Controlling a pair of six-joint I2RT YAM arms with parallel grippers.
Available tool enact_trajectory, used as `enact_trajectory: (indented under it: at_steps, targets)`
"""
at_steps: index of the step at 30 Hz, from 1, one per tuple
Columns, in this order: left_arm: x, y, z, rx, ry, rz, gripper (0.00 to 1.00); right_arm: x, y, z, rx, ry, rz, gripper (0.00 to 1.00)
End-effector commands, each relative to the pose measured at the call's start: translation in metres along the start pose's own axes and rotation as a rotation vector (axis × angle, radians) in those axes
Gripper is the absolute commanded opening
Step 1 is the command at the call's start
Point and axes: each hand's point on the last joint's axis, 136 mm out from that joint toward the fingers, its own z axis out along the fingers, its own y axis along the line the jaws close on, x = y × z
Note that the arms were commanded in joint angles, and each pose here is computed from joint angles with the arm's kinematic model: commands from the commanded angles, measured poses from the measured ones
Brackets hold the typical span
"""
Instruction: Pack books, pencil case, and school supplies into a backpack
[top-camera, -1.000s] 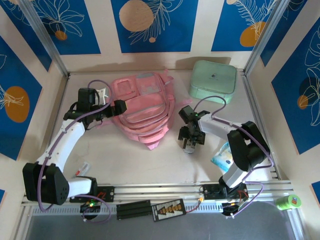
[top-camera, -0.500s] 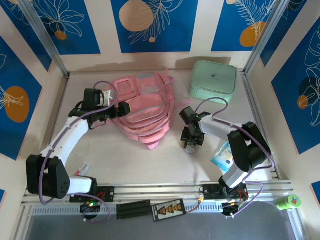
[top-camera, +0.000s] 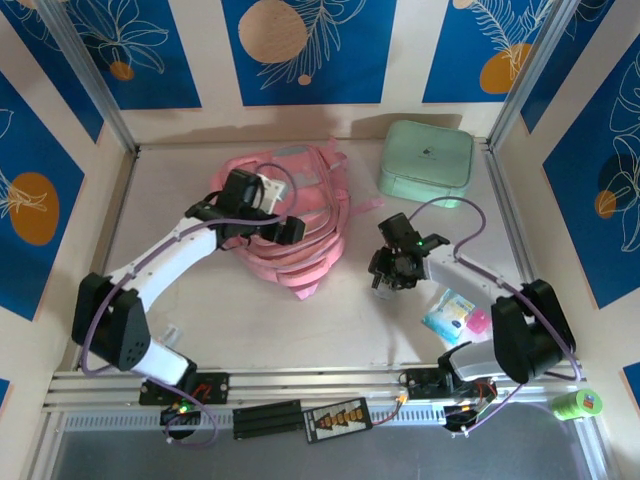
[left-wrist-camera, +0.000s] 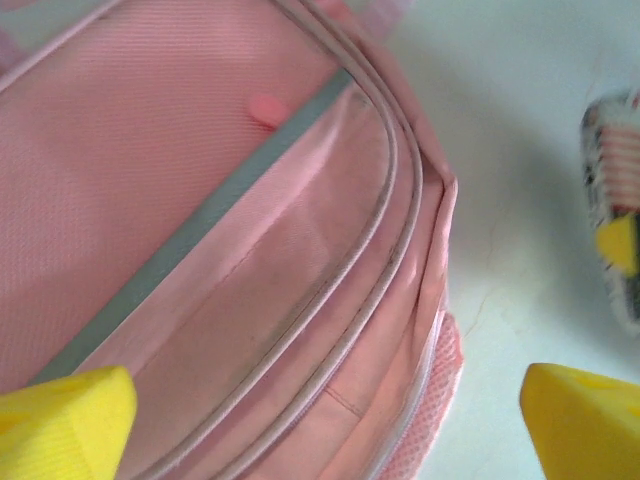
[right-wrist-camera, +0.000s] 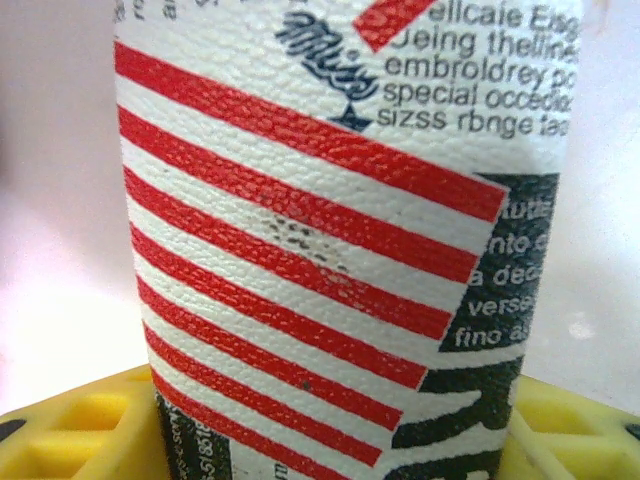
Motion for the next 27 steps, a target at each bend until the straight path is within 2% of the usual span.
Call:
enact_trajectory:
  at_steps: [1,6,9,16,19,23,27]
  targets:
    - [0.022,0.022,0.012,-0.112,0.131,0.263,0.93,0.000,0.006,-0.003,-0.079,-0.009,0.033,0.50]
    - [0.027,0.030,0.031,-0.117,0.196,0.408,0.86,-0.003,0.009,0.000,-0.132,0.008,0.070,0.49]
    - [0.017,0.042,0.040,-0.177,0.174,0.454,0.80,-0.006,0.013,-0.001,-0.148,0.007,0.071,0.49]
    - [0.011,0.049,0.054,-0.206,0.156,0.519,0.68,-0.012,0.017,-0.008,-0.194,-0.042,0.087,0.48]
    - [0.015,0.048,0.057,-0.194,0.172,0.531,0.69,-0.013,0.020,-0.010,-0.204,-0.045,0.088,0.48]
    - [0.030,0.034,0.058,-0.087,0.224,0.565,0.77,-0.014,0.021,-0.011,-0.207,-0.045,0.092,0.48]
    - [0.031,0.048,0.062,-0.155,0.266,0.578,0.76,-0.014,0.023,-0.009,-0.214,-0.037,0.098,0.48]
